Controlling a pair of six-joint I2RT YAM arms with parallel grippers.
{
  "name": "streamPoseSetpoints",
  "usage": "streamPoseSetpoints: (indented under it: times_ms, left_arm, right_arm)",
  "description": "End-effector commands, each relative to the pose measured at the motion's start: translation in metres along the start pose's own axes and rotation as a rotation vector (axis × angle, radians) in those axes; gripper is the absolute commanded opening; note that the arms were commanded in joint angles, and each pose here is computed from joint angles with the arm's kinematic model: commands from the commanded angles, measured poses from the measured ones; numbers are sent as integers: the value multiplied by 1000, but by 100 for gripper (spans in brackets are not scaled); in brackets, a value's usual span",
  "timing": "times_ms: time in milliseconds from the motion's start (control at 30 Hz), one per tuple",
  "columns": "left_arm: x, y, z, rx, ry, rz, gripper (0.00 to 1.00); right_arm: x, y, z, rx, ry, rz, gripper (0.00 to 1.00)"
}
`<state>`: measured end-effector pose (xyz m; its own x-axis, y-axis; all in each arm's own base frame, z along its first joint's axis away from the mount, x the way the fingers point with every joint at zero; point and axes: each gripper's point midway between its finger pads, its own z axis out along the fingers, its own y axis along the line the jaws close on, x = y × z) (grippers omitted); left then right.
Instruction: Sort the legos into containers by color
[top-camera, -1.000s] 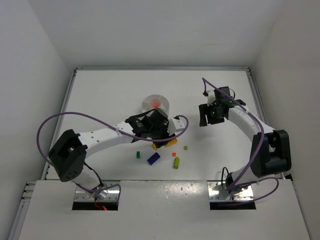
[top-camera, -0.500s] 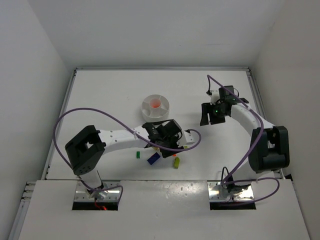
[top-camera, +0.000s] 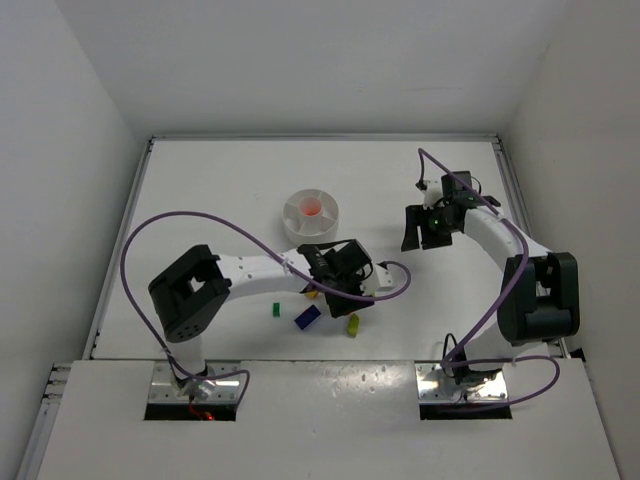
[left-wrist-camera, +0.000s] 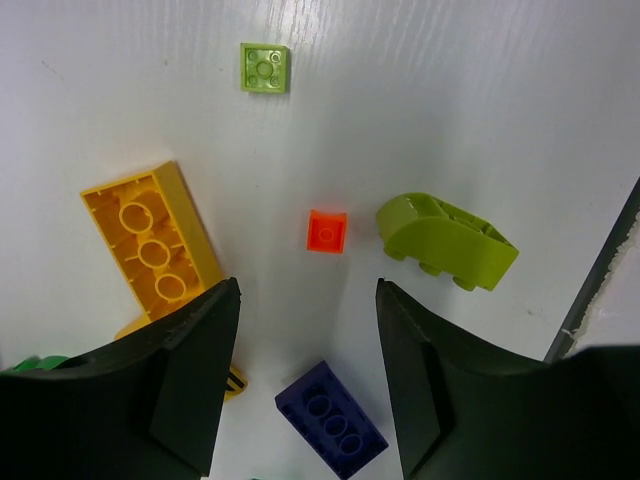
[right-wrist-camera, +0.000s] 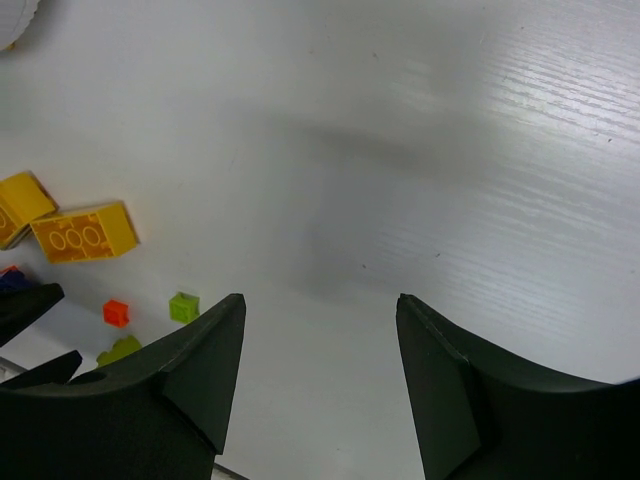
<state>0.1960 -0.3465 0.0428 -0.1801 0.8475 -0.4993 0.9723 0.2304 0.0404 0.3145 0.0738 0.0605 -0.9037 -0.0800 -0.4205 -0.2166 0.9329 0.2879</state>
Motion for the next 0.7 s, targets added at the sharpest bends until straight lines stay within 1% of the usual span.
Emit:
streamPoseSetpoints:
  times_ms: [0,200,333,400,667]
  left_arm:
    - [-17,-3,2,21,-30,20,63]
    - [-19,-7,9,38,-23,27,63]
    - [-11,-8,18,46,5,23,63]
    - [-15,-7,17,43,-4,33,63]
    - [-8,-7,33,53,28,38,63]
  right_arm:
    - [-17,3,-7,-19,-44,7,63]
    - [-16,3,-4,-29,-36,1,63]
    - [-16,0,-5,-25,-39,9,63]
    - [-12,0,-4,-25,-30,12,63]
    - [-13,-1,-1,-25,-30,12,62]
